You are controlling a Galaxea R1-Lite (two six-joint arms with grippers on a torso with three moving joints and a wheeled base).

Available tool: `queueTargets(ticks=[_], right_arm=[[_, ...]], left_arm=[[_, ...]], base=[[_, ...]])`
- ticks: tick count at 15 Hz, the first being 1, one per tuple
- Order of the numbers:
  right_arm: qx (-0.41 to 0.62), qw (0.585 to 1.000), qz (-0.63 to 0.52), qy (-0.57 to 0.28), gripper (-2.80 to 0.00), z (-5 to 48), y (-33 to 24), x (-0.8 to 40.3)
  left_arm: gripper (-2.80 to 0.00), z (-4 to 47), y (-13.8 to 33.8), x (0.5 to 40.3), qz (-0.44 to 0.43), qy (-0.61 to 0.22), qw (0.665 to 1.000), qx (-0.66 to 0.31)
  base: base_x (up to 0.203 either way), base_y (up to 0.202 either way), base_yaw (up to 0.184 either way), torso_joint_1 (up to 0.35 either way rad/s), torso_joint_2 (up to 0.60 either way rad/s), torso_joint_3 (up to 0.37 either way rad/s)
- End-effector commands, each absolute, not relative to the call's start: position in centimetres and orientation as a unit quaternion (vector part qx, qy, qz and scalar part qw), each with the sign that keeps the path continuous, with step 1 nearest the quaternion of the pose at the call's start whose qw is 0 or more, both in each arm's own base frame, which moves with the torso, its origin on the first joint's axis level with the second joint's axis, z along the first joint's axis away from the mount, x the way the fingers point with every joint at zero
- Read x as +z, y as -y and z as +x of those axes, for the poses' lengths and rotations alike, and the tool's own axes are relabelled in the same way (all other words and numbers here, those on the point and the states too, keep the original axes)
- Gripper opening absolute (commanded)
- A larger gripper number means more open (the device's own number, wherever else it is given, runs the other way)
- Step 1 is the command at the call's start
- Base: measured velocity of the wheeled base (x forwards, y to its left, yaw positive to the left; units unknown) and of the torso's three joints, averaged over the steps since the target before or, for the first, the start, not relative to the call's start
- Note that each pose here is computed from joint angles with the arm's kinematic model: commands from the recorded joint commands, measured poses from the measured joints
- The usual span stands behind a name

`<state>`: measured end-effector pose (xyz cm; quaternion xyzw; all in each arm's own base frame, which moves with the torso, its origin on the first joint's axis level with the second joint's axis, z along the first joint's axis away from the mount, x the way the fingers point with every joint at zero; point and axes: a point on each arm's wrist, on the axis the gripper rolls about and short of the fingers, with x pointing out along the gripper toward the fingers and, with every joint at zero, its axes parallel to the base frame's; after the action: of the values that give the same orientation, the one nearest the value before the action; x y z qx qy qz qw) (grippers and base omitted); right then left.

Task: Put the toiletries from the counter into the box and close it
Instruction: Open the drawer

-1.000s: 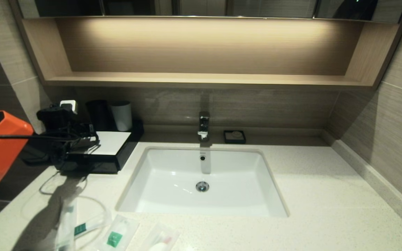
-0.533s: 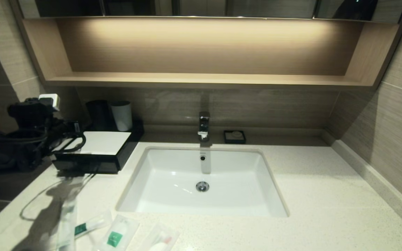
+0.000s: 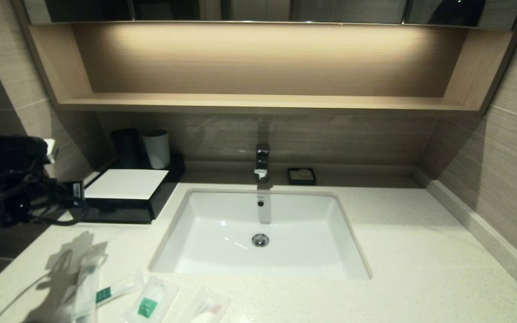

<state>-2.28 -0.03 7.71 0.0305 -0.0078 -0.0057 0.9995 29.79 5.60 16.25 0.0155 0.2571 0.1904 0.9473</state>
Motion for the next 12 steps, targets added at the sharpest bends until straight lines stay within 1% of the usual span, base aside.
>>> queueTargets(ticks=[1, 5, 7, 12], right_arm=[[-0.005, 0.999, 0.031, 0.008, -2.8, -2.3, 0.0, 7.7], [-0.006, 0.999, 0.031, 0.007, -2.8, -2.3, 0.0, 7.7], [-0.006, 0.999, 0.031, 0.007, -2.8, -2.3, 0.0, 7.7], [-0.006, 0.999, 0.031, 0.007, -2.8, -2.3, 0.0, 7.7]], left_arm=[[-2.8, 24.7, -4.9, 17.0, -0.005, -0.337, 0.92, 0.198], [-2.8, 20.7, -4.3, 16.9, -0.024, -0.351, 0.913, 0.205], [-2.8, 20.1, -4.2, 16.5, -0.045, -0.38, 0.899, 0.213], [-2.8, 18.1, -3.6, 16.0, -0.045, -0.506, 0.836, 0.208]], base=[[0.0, 0.0, 0.0, 0.0, 0.0, 0.0], [0.0, 0.0, 0.0, 0.0, 0.0, 0.0], [0.0, 0.0, 0.0, 0.0, 0.0, 0.0], [0.0, 0.0, 0.0, 0.0, 0.0, 0.0]])
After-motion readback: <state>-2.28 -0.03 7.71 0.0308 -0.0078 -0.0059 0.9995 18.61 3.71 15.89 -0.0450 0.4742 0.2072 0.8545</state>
